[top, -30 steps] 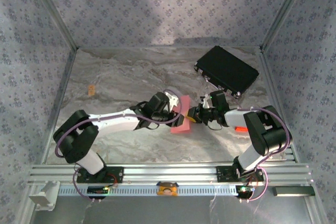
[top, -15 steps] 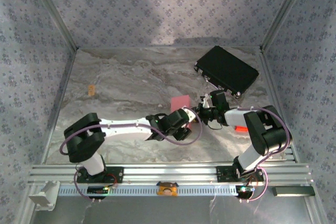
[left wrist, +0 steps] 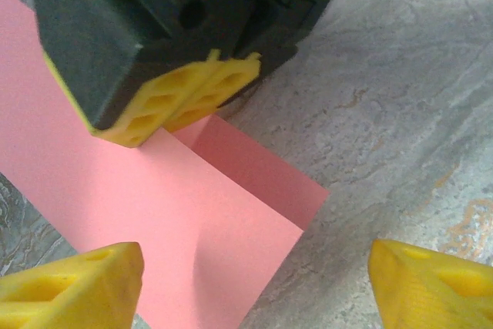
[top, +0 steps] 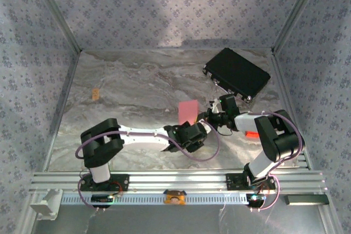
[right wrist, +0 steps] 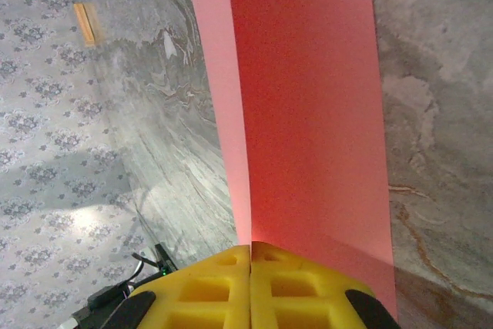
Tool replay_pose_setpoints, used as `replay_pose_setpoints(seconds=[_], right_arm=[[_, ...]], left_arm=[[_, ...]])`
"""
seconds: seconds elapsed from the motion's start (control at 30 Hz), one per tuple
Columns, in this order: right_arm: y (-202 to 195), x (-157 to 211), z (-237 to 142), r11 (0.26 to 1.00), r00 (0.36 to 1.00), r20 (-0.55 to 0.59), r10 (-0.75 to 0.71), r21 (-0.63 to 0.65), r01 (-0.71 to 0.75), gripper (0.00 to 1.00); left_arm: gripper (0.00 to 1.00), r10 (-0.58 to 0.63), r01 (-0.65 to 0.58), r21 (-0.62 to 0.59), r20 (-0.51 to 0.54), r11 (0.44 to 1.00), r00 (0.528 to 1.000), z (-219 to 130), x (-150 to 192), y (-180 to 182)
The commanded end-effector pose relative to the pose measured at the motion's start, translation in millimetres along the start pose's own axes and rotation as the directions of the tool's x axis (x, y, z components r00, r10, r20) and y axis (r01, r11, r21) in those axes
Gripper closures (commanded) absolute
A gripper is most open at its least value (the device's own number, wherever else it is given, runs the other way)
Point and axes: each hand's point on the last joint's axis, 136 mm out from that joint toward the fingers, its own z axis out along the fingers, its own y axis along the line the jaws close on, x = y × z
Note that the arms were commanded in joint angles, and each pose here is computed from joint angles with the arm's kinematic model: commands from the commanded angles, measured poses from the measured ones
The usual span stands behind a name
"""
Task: Fold a paper plane with a square sheet of paper (pick it up from the middle)
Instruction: Fold the triangle a second time at the center of the table.
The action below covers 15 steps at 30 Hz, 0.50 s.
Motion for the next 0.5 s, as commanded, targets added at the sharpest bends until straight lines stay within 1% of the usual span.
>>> replay_pose_setpoints(seconds=[0.0,0.17,0.2,0.23,0.4,0.47], right_arm=[[1,-6,-1,1.0,1.0,0.007,-0.001,0.007,0.001,0.92],[2,-6,-1,1.0,1.0,0.007,-0.001,0.006,0.001,0.92],[2,-6,-1,1.0,1.0,0.006,0.001,0.006,-0.001,0.92],[2,-6,-1,1.0,1.0,0.006,0.0,0.005,0.0,0.92],[2,-6,-1,1.0,1.0,0.005,-0.001,0.005,0.001,0.92],[2,-6,-1,1.0,1.0,0.006,-0.002,0.006,0.001,0.92]], left_arm=[[0.17,0.045,-0.045,-0.023,0.02,0.999,0.999,-8,-11,-4],[0.14,0.05,-0.05,-0.033,0.006,0.998,0.999,-5,-4,-4],[0.08,0.047,-0.047,-0.038,0.003,0.998,0.999,-4,-4,-3],[0.07,0.043,-0.042,-0.049,0.004,0.998,0.999,-3,-5,-2],[0.08,0.037,-0.035,-0.114,0.014,0.993,0.999,-2,-9,8],[0.1,0.042,-0.04,-0.125,0.011,0.991,0.999,0,-8,10]])
